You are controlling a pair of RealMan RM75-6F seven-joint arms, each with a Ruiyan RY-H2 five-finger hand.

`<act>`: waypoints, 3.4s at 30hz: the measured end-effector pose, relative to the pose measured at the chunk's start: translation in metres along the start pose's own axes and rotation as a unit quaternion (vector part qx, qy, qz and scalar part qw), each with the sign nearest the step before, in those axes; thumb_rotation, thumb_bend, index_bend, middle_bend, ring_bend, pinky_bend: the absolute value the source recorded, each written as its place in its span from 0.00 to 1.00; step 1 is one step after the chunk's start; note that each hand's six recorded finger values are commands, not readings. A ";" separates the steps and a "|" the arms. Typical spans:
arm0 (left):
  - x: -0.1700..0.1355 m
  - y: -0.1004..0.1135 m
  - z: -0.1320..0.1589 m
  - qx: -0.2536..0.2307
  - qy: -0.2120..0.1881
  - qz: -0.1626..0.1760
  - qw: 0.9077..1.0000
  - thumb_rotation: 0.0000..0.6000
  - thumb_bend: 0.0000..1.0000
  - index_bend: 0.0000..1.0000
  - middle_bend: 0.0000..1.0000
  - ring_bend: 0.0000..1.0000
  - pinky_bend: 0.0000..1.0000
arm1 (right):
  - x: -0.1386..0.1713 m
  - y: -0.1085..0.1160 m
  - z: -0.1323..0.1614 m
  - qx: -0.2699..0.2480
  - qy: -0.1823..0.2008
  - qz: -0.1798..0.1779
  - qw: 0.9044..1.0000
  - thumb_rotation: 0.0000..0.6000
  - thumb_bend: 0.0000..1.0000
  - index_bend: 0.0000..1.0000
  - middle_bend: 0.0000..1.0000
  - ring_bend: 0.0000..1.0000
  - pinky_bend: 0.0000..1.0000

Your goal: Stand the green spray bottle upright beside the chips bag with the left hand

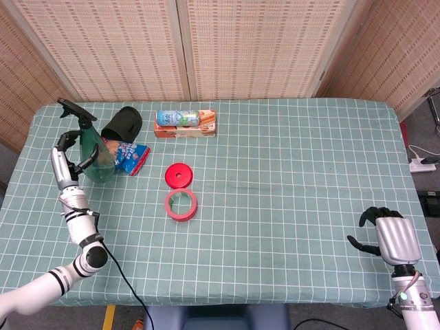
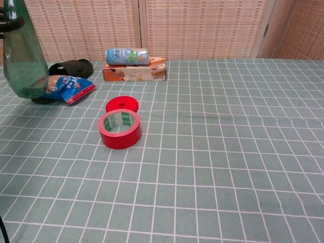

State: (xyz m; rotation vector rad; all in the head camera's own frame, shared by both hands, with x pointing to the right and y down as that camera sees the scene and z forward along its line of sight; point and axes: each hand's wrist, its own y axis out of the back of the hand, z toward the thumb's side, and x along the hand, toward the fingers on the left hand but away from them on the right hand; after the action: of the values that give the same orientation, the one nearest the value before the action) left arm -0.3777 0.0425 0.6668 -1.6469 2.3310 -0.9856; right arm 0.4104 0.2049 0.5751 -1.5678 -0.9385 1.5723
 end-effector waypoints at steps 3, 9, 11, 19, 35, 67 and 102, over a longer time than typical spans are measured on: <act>0.002 -0.003 -0.012 -0.001 0.006 0.005 1.000 1.00 0.35 0.70 0.25 0.20 0.20 | -0.001 0.000 0.000 0.003 -0.003 0.004 1.000 1.00 0.11 0.57 0.40 0.36 0.42; 0.001 -0.007 -0.034 -0.011 0.023 0.010 1.000 1.00 0.35 0.71 0.25 0.20 0.19 | -0.002 -0.001 0.001 0.007 -0.006 0.009 1.000 1.00 0.11 0.57 0.40 0.36 0.43; -0.002 -0.007 -0.038 -0.015 0.024 0.012 1.000 1.00 0.35 0.71 0.25 0.20 0.19 | -0.002 -0.001 0.001 0.007 -0.006 0.009 1.000 1.00 0.11 0.57 0.40 0.36 0.43; -0.008 0.002 -0.040 -0.032 0.018 0.023 0.999 1.00 0.34 0.70 0.24 0.19 0.18 | -0.002 -0.001 0.002 0.004 0.000 0.008 1.000 1.00 0.11 0.57 0.40 0.36 0.43; -0.024 0.025 -0.073 -0.049 0.067 0.033 0.996 1.00 0.34 0.68 0.23 0.18 0.17 | -0.003 -0.001 0.004 0.001 0.010 0.012 1.000 1.00 0.11 0.57 0.40 0.36 0.43; -0.054 0.044 -0.072 -0.073 0.057 0.006 0.996 1.00 0.22 0.00 0.00 0.01 0.13 | 0.000 0.000 0.004 -0.008 0.026 0.006 1.000 1.00 0.11 0.60 0.40 0.36 0.44; -0.081 0.108 -0.016 -0.063 0.022 0.053 0.996 1.00 0.21 0.00 0.00 0.00 0.02 | -0.002 0.001 0.009 -0.039 0.059 0.012 0.997 1.00 0.11 0.60 0.40 0.37 0.44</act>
State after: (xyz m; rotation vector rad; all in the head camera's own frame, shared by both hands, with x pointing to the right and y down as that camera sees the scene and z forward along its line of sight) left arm -0.4394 0.1416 0.5971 -1.5378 2.5292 -0.8795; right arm 0.4010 0.2027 0.5751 -1.7126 -0.9290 1.4574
